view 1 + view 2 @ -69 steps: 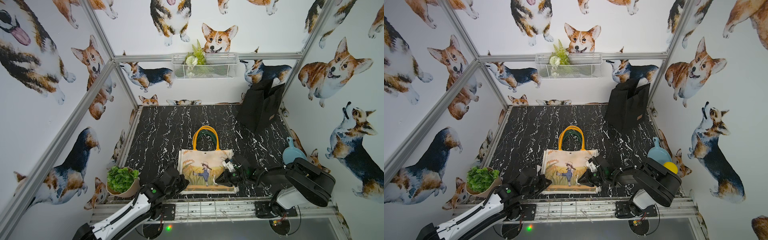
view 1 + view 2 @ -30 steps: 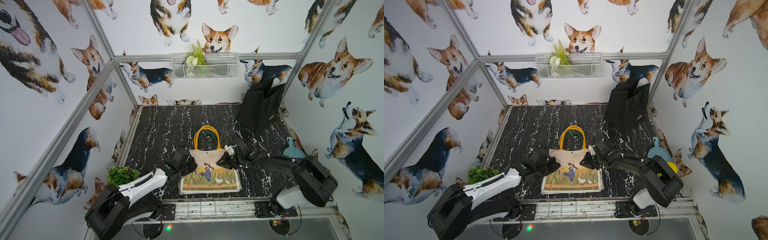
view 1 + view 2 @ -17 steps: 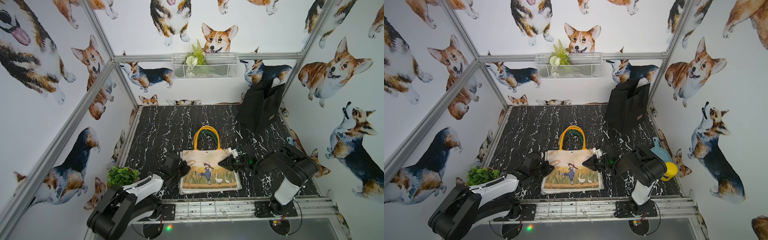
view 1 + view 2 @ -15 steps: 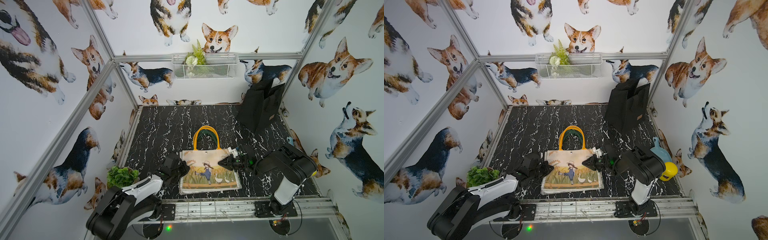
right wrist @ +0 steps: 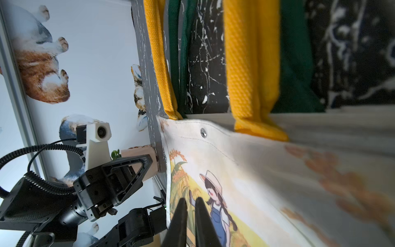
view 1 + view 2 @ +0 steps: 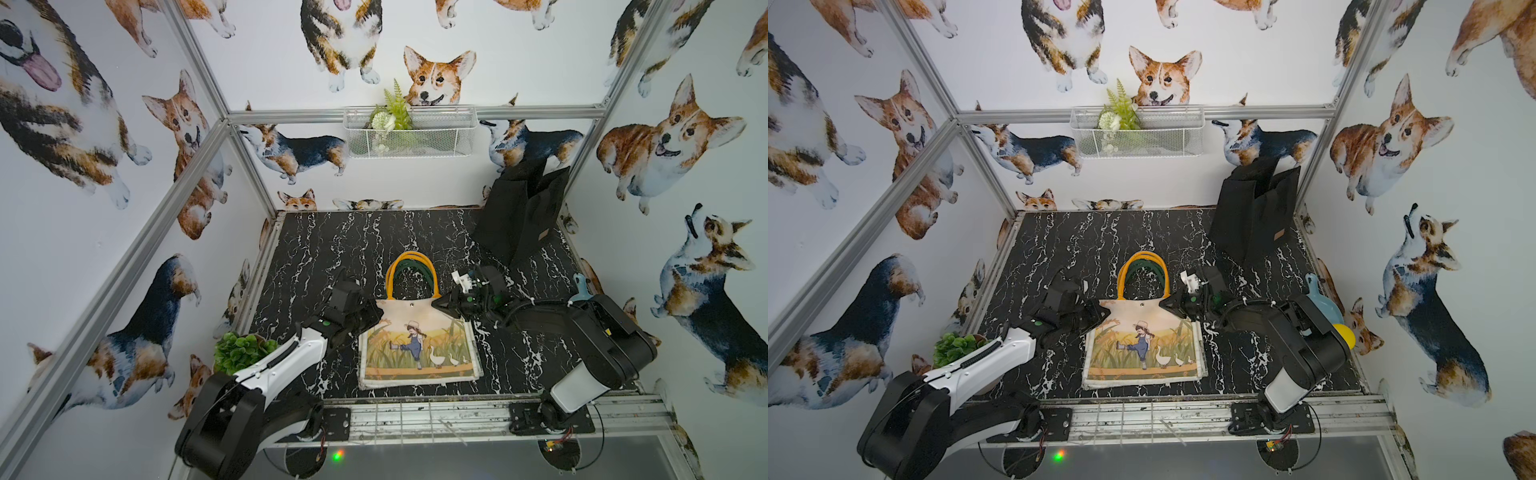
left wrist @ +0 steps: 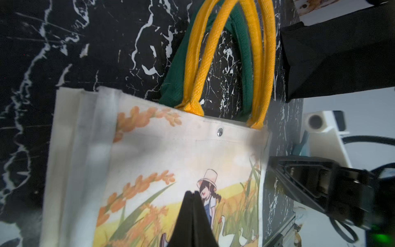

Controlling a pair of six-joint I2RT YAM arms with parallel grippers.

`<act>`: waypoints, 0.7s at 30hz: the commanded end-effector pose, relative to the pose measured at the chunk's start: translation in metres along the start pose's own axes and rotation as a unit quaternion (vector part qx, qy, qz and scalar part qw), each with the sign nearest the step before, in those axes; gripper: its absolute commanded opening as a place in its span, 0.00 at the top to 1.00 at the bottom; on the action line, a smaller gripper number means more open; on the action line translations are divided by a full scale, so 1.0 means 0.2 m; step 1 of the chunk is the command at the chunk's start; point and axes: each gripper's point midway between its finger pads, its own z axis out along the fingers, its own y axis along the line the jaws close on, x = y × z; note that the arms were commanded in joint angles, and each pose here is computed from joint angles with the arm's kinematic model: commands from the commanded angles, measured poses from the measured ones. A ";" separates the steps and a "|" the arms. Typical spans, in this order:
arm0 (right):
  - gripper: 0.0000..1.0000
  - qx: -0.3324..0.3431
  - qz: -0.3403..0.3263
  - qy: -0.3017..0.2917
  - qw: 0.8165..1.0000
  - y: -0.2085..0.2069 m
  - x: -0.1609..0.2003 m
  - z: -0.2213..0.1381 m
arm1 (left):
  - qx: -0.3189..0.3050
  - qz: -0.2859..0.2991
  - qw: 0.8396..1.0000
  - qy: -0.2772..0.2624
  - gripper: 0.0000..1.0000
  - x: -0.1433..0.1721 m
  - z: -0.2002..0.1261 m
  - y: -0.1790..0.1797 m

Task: Put away the canvas bag
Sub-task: Press the canvas bag at the center of the board.

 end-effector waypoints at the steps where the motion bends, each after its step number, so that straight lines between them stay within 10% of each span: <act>1: 0.87 0.074 0.007 0.031 0.997 -0.14 0.05 0.00 | 0.009 0.001 1.000 0.007 1.00 -0.01 0.06 -0.01; 11: 0.88 0.105 0.055 0.071 0.990 -0.40 0.12 0.11 | -0.016 -0.023 0.999 0.042 1.00 0.09 0.23 0.17; 19: 0.84 0.128 0.011 0.062 0.990 -0.21 0.10 -0.09 | -0.031 0.033 0.999 0.004 0.99 -0.05 -0.01 0.03; 21: 0.80 0.190 0.000 0.065 0.980 -0.23 0.13 -0.21 | -0.045 0.050 0.998 0.003 0.79 -0.05 -0.10 0.01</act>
